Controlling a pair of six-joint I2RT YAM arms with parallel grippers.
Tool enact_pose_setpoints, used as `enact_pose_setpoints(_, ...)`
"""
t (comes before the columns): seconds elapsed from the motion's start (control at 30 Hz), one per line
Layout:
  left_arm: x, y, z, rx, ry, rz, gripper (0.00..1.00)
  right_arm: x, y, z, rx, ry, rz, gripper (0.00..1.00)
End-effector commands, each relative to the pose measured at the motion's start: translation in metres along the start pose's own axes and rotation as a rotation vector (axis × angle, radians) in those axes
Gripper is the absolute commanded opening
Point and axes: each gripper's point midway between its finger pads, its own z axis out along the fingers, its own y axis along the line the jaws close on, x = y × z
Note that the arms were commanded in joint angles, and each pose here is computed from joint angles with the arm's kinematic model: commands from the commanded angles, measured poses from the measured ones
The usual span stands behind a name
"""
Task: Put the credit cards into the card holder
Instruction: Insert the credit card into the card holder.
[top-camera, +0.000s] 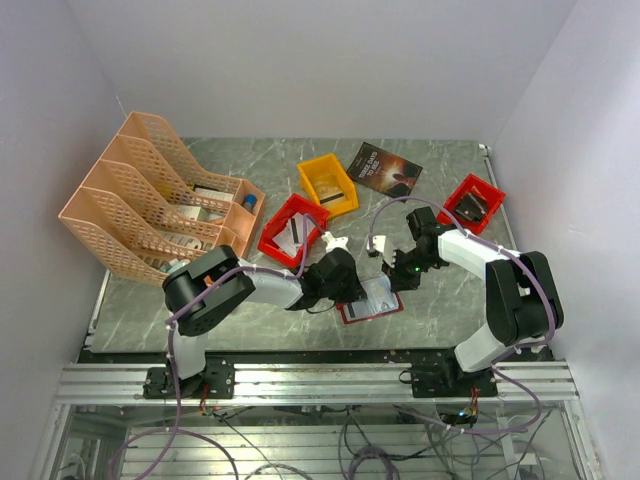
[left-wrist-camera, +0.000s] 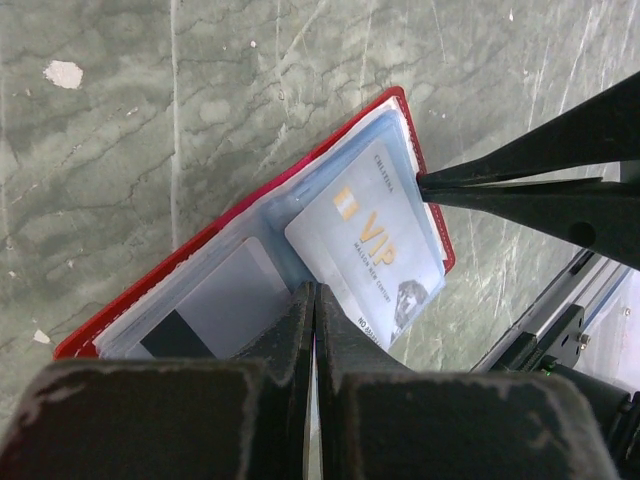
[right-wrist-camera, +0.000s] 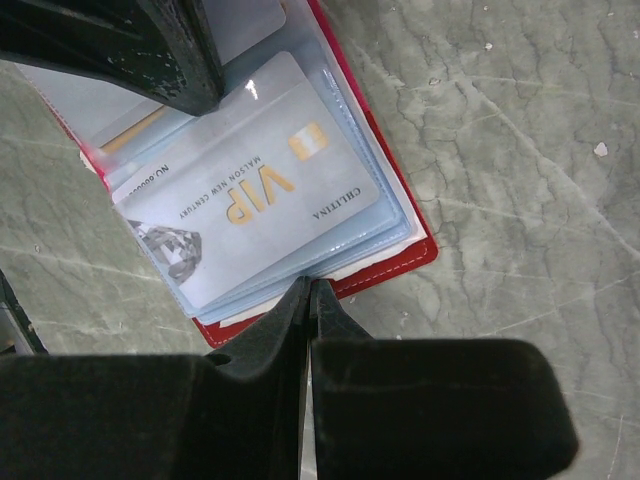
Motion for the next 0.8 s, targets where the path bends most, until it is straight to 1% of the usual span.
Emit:
enact_pose_setpoints(0.0, 0.003, 0.007, 0.008, -0.035, 0.006, 0.018, 0.07, 0.002, -0.003, -0.001, 0.002, 0.010, 0.019, 0.01)
enact_pose_setpoints(0.47, -0.007, -0.018, 0.017, 0.060, -0.020, 0.042, 0.07, 0.004, -0.001, 0.002, -0.015, 0.015, 0.030, 0.02)
enact_pose_setpoints(0.63, -0.011, -0.022, 0.018, 0.071, -0.034, 0.048, 0.07, 0.003, -0.004, 0.001, 0.002, 0.011, 0.042, 0.06)
enact_pose_setpoints(0.77, -0.018, -0.024, 0.009, 0.072, -0.065, 0.062, 0.08, 0.001, -0.011, -0.007, 0.038, -0.009, 0.061, 0.10)
